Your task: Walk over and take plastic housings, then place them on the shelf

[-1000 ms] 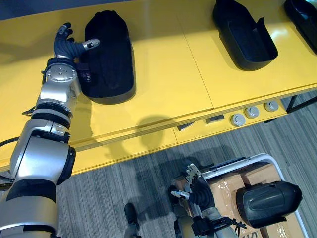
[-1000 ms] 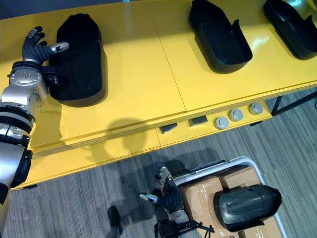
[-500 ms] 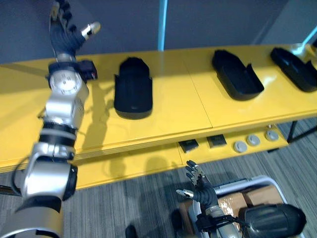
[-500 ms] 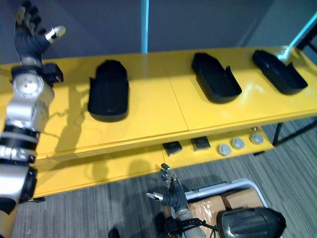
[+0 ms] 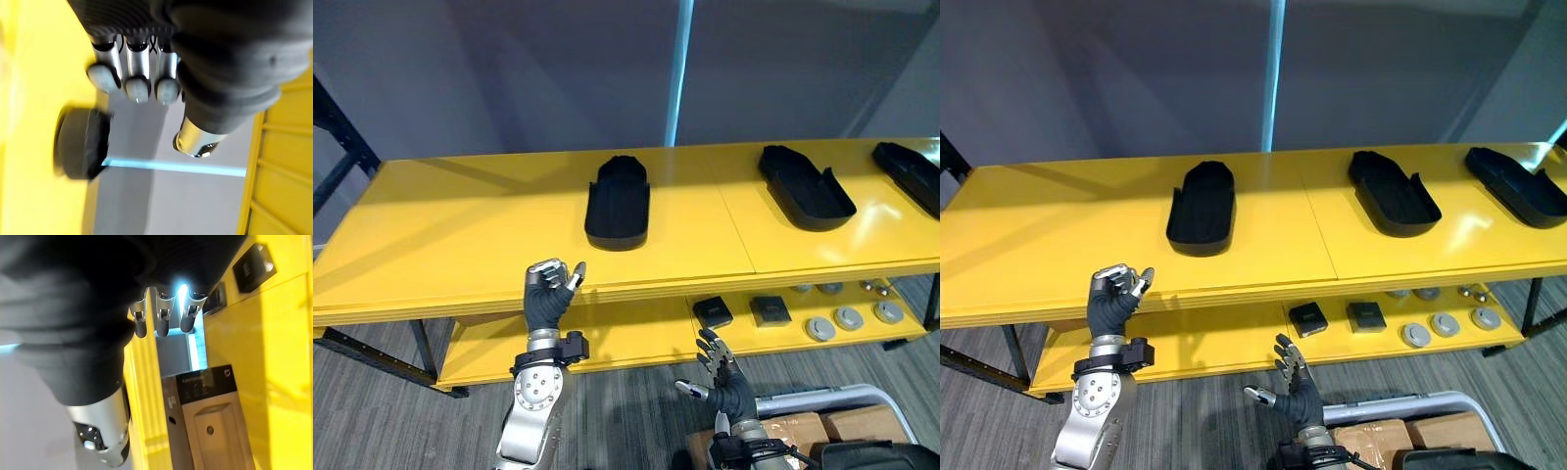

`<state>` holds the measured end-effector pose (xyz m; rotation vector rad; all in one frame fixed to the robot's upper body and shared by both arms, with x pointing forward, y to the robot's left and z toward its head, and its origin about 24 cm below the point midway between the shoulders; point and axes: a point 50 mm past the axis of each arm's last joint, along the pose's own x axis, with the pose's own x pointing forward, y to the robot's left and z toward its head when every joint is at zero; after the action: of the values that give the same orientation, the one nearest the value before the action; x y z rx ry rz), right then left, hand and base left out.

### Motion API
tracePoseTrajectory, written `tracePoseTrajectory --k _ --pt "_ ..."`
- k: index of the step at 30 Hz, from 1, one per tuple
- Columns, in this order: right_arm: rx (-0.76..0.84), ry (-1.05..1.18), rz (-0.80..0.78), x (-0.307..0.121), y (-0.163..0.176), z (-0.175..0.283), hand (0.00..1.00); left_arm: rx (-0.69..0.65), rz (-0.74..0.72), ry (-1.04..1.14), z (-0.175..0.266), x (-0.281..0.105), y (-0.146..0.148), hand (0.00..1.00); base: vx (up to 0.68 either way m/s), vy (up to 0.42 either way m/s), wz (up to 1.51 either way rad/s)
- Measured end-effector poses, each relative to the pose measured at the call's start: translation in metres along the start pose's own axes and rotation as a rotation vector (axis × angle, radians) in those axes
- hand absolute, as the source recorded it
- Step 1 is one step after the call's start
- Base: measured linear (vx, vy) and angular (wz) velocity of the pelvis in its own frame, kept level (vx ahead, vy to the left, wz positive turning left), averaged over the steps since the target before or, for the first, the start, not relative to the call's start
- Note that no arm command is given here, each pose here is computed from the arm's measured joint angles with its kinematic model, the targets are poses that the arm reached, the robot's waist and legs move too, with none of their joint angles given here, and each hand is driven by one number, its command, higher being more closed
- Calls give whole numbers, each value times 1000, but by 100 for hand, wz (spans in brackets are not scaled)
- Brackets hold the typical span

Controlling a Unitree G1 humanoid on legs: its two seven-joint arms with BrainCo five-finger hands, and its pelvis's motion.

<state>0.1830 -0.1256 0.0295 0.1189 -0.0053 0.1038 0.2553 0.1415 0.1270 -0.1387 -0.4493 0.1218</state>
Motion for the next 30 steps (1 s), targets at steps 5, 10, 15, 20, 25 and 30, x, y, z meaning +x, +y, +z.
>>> tracePoseTrajectory --k 5,10,15,20,25,30 --pt "-11 -11 -4 6 -1 1 0 -1 -21 22 -10 17 -6 100 32 23 -4" --pt "-14 -57 8 15 2 9 0 13 -43 16 -12 43 -13 100 32 28 -10" --pt "-33 -65 36 16 4 11 0 54 -66 -39 -1 78 -22 100 0 29 -7" --pt "-36 -82 36 19 4 14 0 76 -45 -31 0 93 -16 100 18 55 -14" --pt "-34 -83 38 19 5 14 0 141 -23 -3 -5 103 -3 100 9 39 -14" --pt "-34 -83 36 18 4 13 0 141 19 -38 7 121 6 100 1 42 -16"
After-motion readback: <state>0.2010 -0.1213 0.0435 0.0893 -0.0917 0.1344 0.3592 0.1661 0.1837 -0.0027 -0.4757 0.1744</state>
